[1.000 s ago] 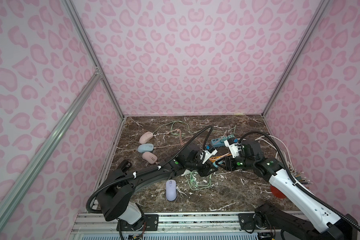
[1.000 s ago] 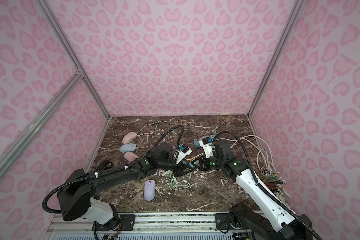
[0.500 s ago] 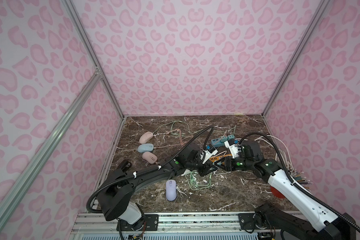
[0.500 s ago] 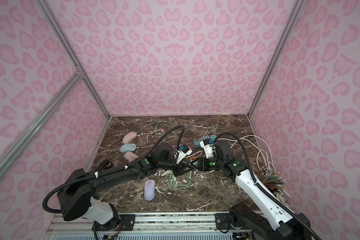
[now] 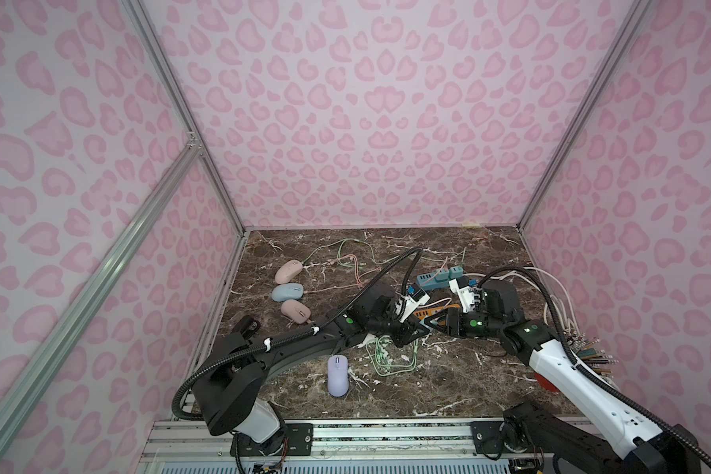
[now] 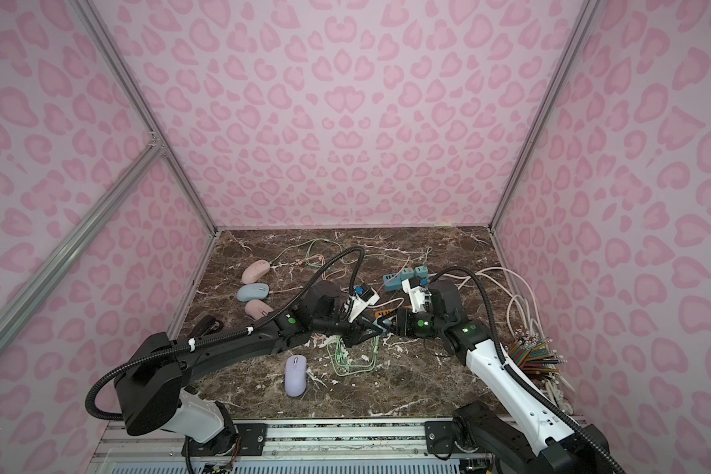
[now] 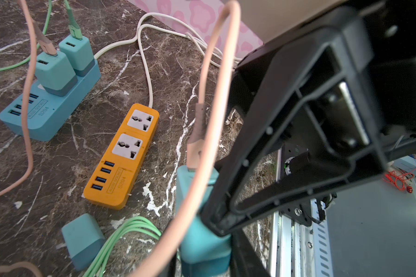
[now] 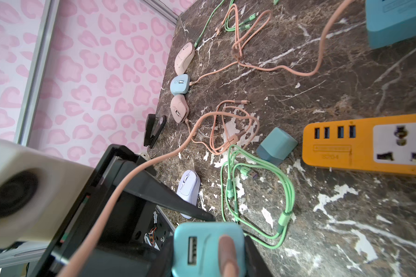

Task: Unplug the wireless mouse
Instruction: Remove the plug from the socket, then remove the power cord from the plug.

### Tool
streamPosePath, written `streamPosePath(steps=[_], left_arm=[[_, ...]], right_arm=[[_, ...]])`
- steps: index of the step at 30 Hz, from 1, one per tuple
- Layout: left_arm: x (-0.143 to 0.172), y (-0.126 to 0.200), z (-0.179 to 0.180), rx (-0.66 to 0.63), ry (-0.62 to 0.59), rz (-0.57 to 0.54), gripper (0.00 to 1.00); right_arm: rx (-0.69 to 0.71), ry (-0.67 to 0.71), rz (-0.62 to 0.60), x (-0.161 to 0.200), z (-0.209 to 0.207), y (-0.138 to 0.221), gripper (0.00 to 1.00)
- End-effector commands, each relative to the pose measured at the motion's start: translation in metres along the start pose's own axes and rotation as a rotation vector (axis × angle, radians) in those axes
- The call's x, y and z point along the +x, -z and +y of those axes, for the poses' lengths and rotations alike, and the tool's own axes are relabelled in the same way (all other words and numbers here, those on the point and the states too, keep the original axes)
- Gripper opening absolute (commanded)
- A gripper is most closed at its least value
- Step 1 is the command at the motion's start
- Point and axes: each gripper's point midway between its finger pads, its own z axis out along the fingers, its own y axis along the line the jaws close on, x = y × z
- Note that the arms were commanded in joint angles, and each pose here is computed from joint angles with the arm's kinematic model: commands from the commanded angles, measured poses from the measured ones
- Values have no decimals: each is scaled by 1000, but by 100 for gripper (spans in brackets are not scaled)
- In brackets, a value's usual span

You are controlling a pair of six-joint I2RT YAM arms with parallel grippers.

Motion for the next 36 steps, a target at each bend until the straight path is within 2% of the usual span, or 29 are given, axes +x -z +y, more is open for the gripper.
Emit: streamPosePath(steps=[1, 4, 6, 7, 10, 11, 12, 14, 15, 18, 19, 21, 23, 34, 36], left_arm=[[-13, -2, -12, 58, -34, -47, 44], [-13, -2, -13, 54, -37, -45, 51], [-13, -2, -12, 49, -38, -42, 53], [-12, -2, -12, 48, -38, -42, 47], [-12, 0, -11, 41, -41, -44, 16], [-13, 1, -11, 37, -43, -48, 9], [-13, 2, -10, 27, -42, -50, 4], [-12, 3, -9, 16, -45, -49, 3], [-11, 3, -7, 7, -43, -46, 3], [-5, 4, -3, -10, -35, -25, 3], [-2, 4, -3, -11, -32, -18, 3], [2, 3, -3, -12, -25, -10, 3], [5, 4, -3, -8, -19, -10, 3], [9, 6, -5, 0, -6, -16, 3], [12, 6, -4, -2, -2, -11, 3]], right_arm=[[-137, 61, -10, -8, 29, 2, 18], [-133, 59, -14, -10, 29, 2, 18], [-132, 58, -15, -10, 28, 1, 18], [-130, 57, -15, -10, 28, 1, 18], [-113, 56, -19, -10, 24, 2, 18], [-110, 54, -18, -10, 23, 2, 18], [-104, 54, -22, -11, 21, 2, 18], [-83, 55, -34, -13, 18, 4, 18], [-68, 62, -40, -14, 15, 6, 23], [5, 102, -65, -21, 9, 12, 63], [22, 116, -76, -24, 10, 15, 69], [39, 140, -97, -29, 12, 21, 71], [52, 148, -115, -34, 13, 24, 68], [39, 141, -136, -48, 19, 22, 28], [40, 139, -133, -49, 19, 21, 12]])
